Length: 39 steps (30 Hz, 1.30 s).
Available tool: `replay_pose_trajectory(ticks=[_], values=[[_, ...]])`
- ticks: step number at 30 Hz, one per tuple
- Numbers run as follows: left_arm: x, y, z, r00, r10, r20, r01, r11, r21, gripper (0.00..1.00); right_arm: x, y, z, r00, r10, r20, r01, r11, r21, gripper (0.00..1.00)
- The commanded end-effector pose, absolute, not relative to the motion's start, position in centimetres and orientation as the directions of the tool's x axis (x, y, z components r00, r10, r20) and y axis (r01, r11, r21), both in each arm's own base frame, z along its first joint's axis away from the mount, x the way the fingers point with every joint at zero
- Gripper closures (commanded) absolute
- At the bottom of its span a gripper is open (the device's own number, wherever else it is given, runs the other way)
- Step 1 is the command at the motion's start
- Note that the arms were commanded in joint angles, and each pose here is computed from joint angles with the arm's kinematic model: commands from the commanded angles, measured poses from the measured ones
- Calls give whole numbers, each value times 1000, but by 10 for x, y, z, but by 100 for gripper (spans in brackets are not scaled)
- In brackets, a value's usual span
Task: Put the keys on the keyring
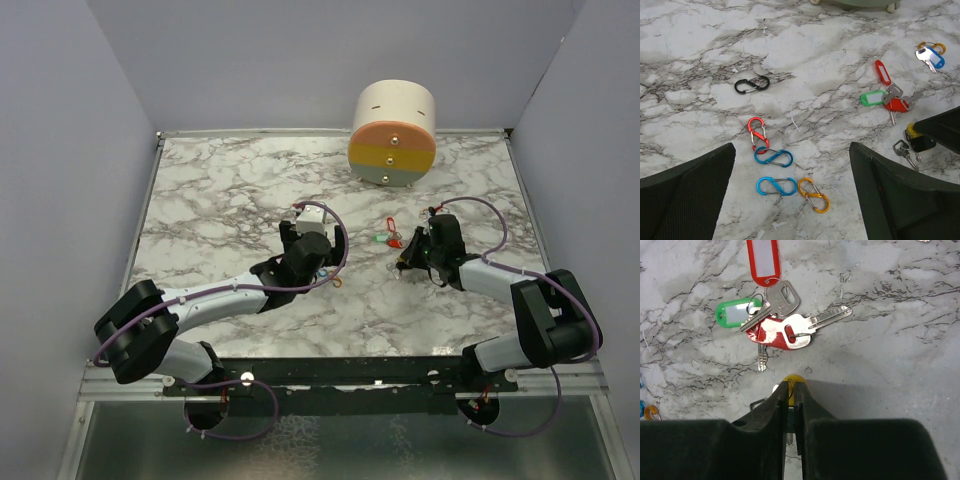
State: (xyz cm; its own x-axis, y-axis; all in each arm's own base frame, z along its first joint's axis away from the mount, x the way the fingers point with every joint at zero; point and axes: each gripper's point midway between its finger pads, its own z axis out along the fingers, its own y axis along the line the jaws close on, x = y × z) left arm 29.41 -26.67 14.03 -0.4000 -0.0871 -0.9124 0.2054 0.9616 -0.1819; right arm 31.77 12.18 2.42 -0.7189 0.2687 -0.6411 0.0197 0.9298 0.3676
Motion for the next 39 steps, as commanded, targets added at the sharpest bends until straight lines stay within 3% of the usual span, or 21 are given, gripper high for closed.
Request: replay_pose_trajectory(ticks=[1,8,18,27,39], values=[[296,-264,139,-392,-100,-915,193,963,-188,1,322,129,30,-713,270,-648,-10,919,393,88],[296,-263,140,-390,-102,-915,192,963,-189,1,321,134,29,-719,269,-641,-24,912,409,86],[296,-262,139,-390,-102,-915,189,964,-188,1,322,136,30,-717,278,-639,-27,905,424,99],[296,-261,139,-389,-102,-915,188,964,-187,1,328,136,89,-554,267,-789,-152,899,411,99],[298,-263,131,-400,-86,-912,189,966,-174,1,310,143,131,-458,218,-862,-284,883,374,99]])
